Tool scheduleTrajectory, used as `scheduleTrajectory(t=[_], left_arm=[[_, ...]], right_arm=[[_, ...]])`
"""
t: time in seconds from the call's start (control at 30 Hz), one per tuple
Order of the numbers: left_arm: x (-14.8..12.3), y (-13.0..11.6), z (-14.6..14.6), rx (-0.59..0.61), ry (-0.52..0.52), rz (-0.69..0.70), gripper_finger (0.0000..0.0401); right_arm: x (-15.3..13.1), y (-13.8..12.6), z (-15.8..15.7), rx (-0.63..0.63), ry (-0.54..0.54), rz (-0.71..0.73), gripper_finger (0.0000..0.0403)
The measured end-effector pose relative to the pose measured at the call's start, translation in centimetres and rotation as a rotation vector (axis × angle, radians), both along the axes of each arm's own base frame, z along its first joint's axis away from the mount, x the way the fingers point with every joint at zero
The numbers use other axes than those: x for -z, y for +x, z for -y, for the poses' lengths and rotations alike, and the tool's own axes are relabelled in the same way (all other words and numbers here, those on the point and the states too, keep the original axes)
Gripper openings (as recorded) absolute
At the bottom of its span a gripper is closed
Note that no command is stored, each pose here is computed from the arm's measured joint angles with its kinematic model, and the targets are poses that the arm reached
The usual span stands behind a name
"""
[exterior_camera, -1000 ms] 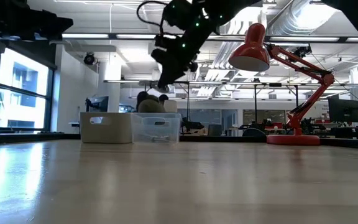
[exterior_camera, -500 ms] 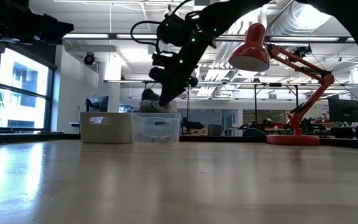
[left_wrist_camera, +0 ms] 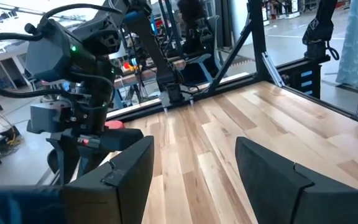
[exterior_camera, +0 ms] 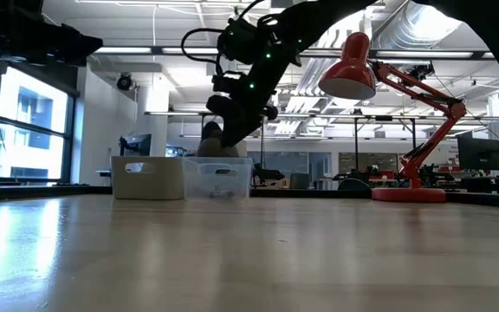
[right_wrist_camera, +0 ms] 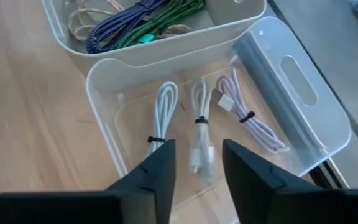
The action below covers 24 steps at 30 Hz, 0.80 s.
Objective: Pick & Place USB Port
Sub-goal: Put the light blue patterned charger cable into the gray bin
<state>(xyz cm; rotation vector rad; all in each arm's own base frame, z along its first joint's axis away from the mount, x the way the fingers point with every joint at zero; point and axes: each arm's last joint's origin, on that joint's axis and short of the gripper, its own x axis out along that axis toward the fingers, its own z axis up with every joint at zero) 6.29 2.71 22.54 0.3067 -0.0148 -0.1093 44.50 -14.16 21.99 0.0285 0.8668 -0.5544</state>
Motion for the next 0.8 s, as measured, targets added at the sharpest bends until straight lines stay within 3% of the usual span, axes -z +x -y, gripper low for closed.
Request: scheduleTrajectory(t=[0.27, 0.5, 0.63, 0.8], left_arm=[[0.1, 0.0, 0.0, 0.012, -0.047, -0.01, 0.0221], [-0.9, -0.2, 0.3, 0.057, -0.148, 0.009, 0.022], [-3.9, -1.4, 1.4, 0.064, -0.065, 0.078, 0.0215], [-7.4, -3.5, 3.1, -0.015, 0.014, 0.098, 0.0195]], right_arm=[[-0.4, 0.0, -0.2, -0.031, -0.062, -0.027, 0.0169], [-4.2, -1.1, -1.3, -0.108, -0.037, 0.058, 0.0177], [-6.2, -1.5, -3.2, -0.21, 0.026, 0.111, 0.0172], [-7.2, -1.9, -6.2, -0.297, 0.059, 0.093, 0.0174]])
